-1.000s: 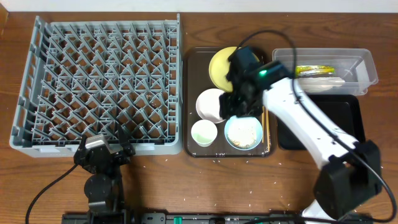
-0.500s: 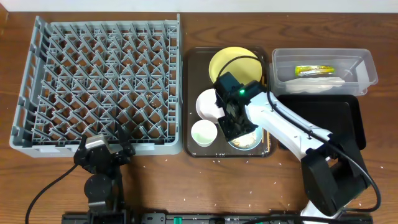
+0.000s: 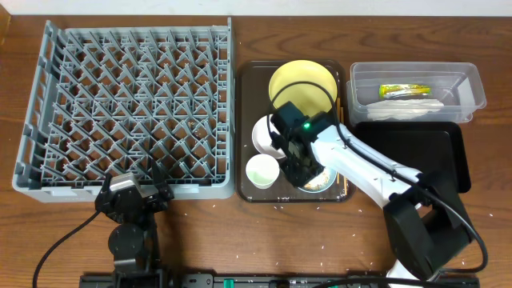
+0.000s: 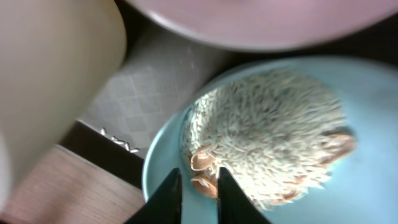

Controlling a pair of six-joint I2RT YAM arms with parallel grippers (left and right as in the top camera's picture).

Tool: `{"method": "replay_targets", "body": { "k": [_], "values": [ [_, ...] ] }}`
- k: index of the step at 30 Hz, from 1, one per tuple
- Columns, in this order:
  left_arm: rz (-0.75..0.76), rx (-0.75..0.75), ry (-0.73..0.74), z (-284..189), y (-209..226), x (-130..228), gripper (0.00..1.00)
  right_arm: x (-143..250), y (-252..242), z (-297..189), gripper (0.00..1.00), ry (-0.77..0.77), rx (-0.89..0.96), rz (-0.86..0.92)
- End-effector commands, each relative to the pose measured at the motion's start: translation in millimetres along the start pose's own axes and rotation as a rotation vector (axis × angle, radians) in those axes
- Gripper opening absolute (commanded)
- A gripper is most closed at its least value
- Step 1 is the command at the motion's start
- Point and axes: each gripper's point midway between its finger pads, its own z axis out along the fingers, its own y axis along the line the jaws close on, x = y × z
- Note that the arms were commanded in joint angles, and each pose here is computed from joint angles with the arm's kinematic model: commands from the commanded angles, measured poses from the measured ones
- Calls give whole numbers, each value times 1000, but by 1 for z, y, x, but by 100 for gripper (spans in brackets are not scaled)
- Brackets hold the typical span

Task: Sort waste into correct bins and load items into the dishwasher
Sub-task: 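Grasp the light-blue bowl of rice with the right gripper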

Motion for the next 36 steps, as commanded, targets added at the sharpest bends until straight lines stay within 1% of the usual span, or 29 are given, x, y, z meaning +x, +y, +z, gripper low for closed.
{"method": "replay_targets", "body": {
  "k": [1,3,6,8,13,17,18,20,22,24,27,29,34,36],
  "values": [
    [2,-6,-1,0,1,2,95,-17,8,-36,27,-113,-6,-41],
    [2,-6,-1,0,1,2,95,-11,17,-36,30,-92,-15,-78],
    [2,-6,-1,0,1,2,95,1,33,-24,34,-56,-17,-128],
    [2,-6,-1,0,1,2,95,7,42,-11,38,-49,-8,-159],
    [2,-6,-1,0,1,2,95,14,21,10,37,-55,120,-82],
    [2,-6,-1,0,1,2,95,0,15,10,37,-113,154,-76],
    [2,-6,-1,0,1,2,95,-2,16,10,36,-124,152,-75],
    [2,-6,-1,0,1,2,95,-2,16,10,28,-126,152,-76],
    [2,-6,-1,0,1,2,95,0,15,14,26,-120,153,-76],
    [2,-6,-1,0,1,2,95,5,11,19,22,-112,170,-75],
    [2,-6,-1,0,1,2,95,7,10,21,11,-107,172,-76],
    [2,-6,-1,0,1,2,95,7,10,21,10,-107,173,-75],
    [2,-6,-1,0,1,2,95,4,6,20,11,-122,197,-73],
    [2,-6,-1,0,1,2,95,3,7,20,2,-124,197,-74]
  ]
}}
